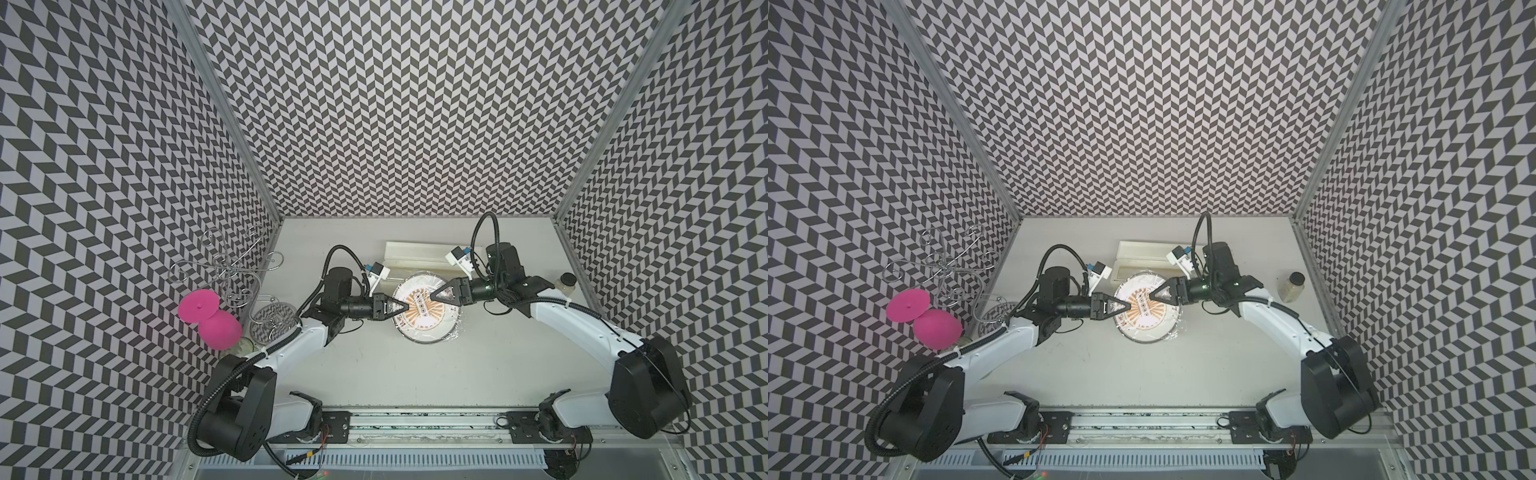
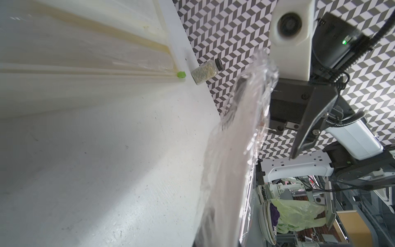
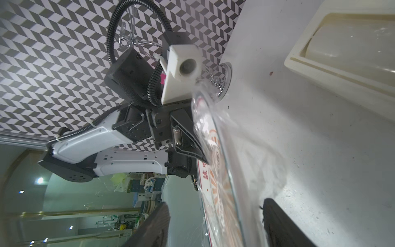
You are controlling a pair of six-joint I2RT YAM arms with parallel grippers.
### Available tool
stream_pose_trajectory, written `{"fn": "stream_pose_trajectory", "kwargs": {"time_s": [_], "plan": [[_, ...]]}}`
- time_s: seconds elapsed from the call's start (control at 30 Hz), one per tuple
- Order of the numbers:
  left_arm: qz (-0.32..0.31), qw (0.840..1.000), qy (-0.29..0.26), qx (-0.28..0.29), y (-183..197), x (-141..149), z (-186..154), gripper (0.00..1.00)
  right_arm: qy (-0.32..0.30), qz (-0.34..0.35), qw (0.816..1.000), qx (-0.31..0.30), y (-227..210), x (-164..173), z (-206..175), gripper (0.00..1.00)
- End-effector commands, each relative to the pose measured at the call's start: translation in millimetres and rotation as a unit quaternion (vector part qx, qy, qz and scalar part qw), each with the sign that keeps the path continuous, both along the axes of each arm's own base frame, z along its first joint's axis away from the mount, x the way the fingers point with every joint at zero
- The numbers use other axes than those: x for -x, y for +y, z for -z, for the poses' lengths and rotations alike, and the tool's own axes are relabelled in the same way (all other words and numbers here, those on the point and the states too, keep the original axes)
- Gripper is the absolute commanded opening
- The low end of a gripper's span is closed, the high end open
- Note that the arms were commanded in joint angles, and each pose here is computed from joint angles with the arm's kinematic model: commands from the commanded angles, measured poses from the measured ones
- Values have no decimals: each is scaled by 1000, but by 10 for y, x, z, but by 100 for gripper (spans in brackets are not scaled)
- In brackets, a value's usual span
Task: Wrap the plate with plastic wrap
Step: Cover the plate with plastic wrap.
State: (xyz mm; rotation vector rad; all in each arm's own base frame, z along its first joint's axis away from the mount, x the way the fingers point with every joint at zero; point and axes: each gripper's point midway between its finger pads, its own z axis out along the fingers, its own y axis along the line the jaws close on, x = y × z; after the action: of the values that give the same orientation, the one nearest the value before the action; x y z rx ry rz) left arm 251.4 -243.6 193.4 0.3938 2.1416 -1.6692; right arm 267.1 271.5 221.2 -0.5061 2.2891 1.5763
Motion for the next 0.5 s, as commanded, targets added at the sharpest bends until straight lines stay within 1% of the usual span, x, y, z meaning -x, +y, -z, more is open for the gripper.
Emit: {"fn": "stream_pose_trajectory", "kwargs": {"time_s": [0.0, 0.03, 0.07, 0.2, 0.3, 0.37, 0.47], "plan": [[-27, 999, -32, 21, 104, -126, -161, 0, 9, 83, 996, 33, -363, -247, 18, 80], [-35, 999, -30, 24, 135, -143, -157, 0, 17, 110, 993, 45, -500, -300, 66, 83], [-43, 998, -27, 26, 158, -167, -149, 0, 18, 130, 990, 53, -602, -332, 81, 84], [-78, 996, -15, 32, 228, -256, -121, 0, 11, 187, 980, 65, -847, -351, 2, 84], [-89, 995, -10, 33, 235, -279, -115, 0, 3, 191, 979, 64, -847, -273, -67, 82], [-92, 995, -9, 34, 238, -282, -117, 0, -4, 193, 978, 74, -790, -237, -65, 82], [-92, 995, -8, 32, 239, -272, -113, 0, -10, 182, 979, 92, -608, -190, -60, 80]]}}
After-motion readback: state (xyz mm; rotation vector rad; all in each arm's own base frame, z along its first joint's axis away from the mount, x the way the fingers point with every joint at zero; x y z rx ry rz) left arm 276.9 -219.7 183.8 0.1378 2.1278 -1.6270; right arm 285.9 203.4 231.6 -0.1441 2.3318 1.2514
